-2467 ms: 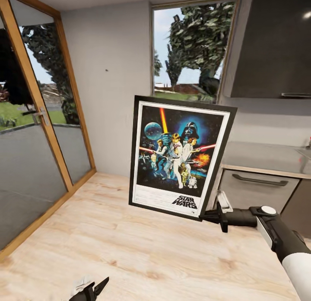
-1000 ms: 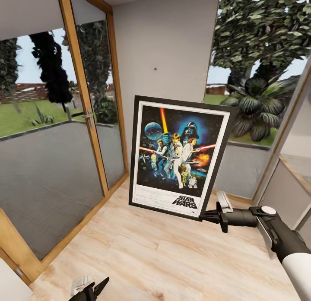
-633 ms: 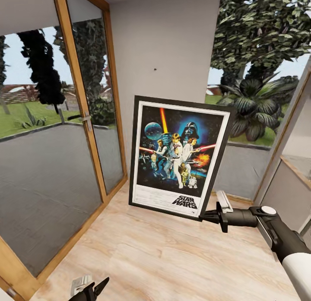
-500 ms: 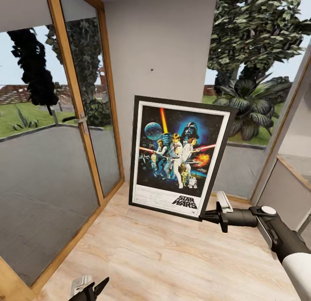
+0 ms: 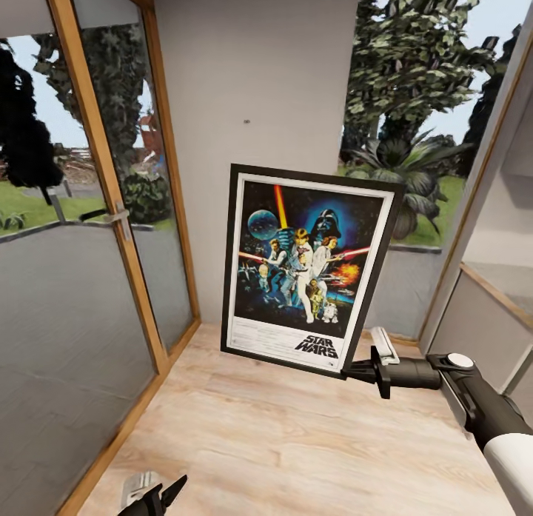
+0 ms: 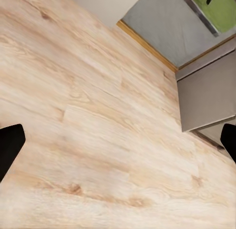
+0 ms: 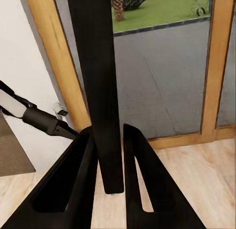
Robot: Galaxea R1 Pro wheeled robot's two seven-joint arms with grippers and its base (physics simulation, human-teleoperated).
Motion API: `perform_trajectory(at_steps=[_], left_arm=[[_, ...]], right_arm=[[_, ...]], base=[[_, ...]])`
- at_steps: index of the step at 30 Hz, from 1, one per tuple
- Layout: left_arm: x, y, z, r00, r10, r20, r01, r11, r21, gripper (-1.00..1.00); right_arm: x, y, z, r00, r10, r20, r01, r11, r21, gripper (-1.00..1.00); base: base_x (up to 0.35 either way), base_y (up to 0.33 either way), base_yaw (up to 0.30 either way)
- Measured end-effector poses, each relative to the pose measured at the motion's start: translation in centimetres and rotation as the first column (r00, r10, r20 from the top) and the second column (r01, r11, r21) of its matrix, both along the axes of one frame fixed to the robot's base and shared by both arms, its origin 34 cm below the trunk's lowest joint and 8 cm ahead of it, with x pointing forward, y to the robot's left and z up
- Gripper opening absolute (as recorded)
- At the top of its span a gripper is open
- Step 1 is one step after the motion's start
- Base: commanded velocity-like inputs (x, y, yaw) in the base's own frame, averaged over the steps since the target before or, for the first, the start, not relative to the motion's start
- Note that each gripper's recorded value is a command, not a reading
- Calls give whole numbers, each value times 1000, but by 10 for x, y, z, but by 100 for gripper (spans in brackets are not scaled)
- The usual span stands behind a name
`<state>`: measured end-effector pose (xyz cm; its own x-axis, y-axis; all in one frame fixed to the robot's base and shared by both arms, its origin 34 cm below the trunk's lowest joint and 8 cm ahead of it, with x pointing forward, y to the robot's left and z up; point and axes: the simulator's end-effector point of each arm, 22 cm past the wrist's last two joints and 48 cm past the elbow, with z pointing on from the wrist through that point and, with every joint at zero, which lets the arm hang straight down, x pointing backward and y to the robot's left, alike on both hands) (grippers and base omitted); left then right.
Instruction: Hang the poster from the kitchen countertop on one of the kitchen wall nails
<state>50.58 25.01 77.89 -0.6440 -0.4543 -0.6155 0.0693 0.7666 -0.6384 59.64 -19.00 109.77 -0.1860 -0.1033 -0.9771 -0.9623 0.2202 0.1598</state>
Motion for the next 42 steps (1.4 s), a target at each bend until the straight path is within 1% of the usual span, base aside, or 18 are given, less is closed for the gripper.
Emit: perform_trajectory(at_steps=[14,35,42], left_arm=[[0,0,0,1000,0,0,0,1000,0,100],[1,1,1,1000,1,3,-1,1000,2,100],[1,6,1,1000,1,4,-1,1000,9,100]], right_arm=[[0,0,0,1000,1,1,-1,1000,0,-100],[0,0,1,1000,0,3,0,1000,0,-100],[0,0,2,1000,1,4,-1,1000,0,-100]], base=[[183,319,-17],[182,319,-274],[66,112,-66]])
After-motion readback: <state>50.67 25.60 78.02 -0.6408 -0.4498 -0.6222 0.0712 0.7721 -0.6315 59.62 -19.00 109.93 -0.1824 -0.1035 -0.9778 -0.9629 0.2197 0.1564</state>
